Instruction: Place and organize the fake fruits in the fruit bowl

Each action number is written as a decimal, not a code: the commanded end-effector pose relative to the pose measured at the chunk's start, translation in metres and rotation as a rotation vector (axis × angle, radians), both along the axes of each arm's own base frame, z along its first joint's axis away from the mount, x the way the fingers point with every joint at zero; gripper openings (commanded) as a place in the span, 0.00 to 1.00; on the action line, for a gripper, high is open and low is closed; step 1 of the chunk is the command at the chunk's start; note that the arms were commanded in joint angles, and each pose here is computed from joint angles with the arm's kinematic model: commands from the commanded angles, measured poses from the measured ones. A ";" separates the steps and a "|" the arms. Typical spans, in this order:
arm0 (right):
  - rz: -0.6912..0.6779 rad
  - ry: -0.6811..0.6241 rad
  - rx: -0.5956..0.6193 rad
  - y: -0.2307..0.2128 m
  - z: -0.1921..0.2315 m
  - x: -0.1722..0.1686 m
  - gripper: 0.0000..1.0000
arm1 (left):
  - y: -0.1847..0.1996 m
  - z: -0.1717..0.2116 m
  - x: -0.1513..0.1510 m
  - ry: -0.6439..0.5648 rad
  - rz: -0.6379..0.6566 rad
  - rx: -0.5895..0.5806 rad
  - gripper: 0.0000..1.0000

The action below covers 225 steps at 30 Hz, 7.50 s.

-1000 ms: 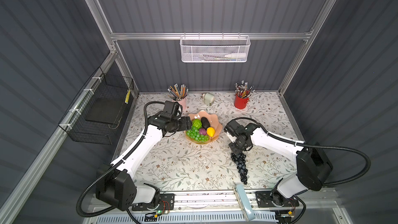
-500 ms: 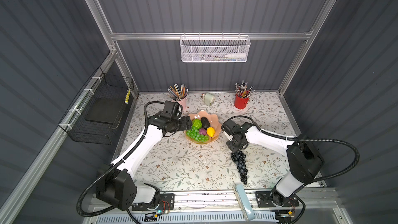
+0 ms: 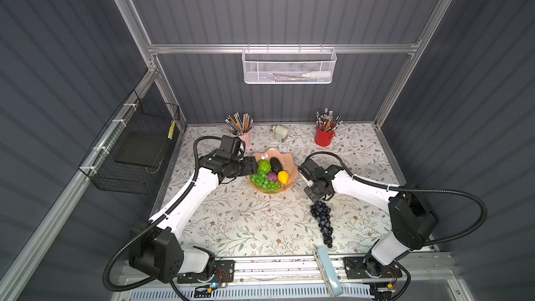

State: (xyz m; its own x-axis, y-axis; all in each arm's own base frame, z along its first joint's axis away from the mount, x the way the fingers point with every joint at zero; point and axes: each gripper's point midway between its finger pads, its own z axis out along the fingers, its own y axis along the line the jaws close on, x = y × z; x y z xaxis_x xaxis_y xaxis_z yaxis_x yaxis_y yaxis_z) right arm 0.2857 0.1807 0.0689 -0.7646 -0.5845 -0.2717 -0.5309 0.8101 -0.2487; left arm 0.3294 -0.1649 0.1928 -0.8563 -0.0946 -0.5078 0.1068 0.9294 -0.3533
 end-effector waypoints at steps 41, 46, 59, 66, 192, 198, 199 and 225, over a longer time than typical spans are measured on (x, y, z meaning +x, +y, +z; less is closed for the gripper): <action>0.106 -0.355 0.383 0.051 0.247 0.018 0.00 | 0.017 0.011 -0.007 0.000 0.049 0.049 0.82; 0.012 -0.202 0.415 0.044 0.196 0.008 0.00 | 0.018 0.004 -0.009 0.015 0.050 0.057 0.82; -0.264 0.283 0.607 0.042 0.062 -0.091 0.34 | 0.012 -0.023 -0.010 0.060 0.040 0.033 0.82; -0.288 0.413 0.609 0.050 0.016 -0.122 0.40 | 0.008 -0.032 -0.007 0.069 0.026 0.028 0.82; 0.010 0.186 0.637 0.111 0.092 0.073 0.00 | 0.016 -0.007 0.004 0.008 0.076 0.052 0.85; 0.002 0.131 0.575 0.104 0.086 0.091 0.00 | 0.016 -0.008 0.004 0.012 0.075 0.055 0.85; 0.001 0.126 0.571 0.104 0.084 0.094 0.00 | 0.015 -0.009 0.004 0.013 0.075 0.055 0.85; 0.077 0.128 0.524 0.125 0.062 0.125 0.00 | 0.010 -0.020 0.002 0.060 0.047 0.053 0.85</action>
State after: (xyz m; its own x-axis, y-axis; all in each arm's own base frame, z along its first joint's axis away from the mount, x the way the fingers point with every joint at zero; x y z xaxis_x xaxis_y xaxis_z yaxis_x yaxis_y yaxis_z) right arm 0.4116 0.3074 0.1295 -0.7802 -0.4259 -0.4582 -0.5786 0.7698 0.2696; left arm 0.3332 -0.1585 0.1729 -0.8689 -0.1203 -0.4801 0.0480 0.9450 -0.3237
